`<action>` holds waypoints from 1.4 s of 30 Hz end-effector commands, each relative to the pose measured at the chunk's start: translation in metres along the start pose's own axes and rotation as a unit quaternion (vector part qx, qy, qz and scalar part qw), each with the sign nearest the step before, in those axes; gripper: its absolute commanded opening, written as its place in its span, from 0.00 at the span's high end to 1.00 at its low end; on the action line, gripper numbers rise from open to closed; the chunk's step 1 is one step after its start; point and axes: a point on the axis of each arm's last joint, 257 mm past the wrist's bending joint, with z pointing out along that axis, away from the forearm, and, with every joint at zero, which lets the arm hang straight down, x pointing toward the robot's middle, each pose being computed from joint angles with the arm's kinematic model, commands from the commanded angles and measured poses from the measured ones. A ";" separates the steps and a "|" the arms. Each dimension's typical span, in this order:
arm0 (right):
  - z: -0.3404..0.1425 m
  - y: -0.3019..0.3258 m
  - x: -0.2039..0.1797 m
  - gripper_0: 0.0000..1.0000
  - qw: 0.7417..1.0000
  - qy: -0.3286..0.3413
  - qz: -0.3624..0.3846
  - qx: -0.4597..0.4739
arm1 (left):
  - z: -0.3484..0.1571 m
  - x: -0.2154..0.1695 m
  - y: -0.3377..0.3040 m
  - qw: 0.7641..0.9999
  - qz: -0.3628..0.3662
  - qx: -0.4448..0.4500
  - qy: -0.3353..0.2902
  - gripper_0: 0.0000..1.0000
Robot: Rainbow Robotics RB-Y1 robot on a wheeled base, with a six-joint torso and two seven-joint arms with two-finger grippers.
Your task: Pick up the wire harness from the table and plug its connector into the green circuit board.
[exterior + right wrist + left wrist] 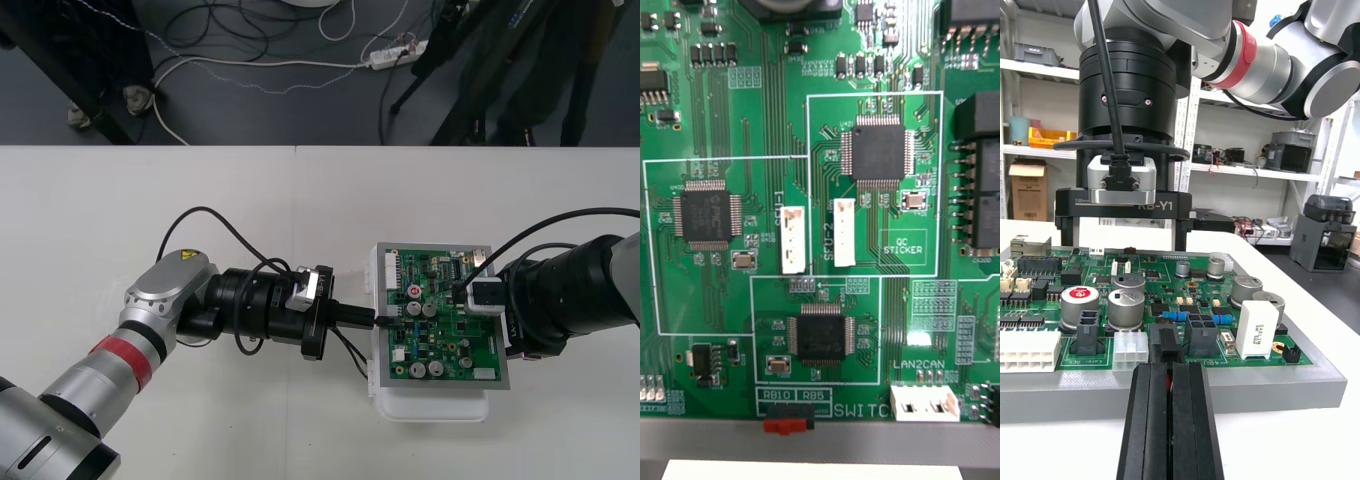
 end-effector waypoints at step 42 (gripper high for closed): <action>-0.115 -0.009 -0.021 0.00 0.991 -0.108 -0.067 -0.035 | -0.121 -0.021 0.042 0.994 0.050 -0.032 0.091 0.35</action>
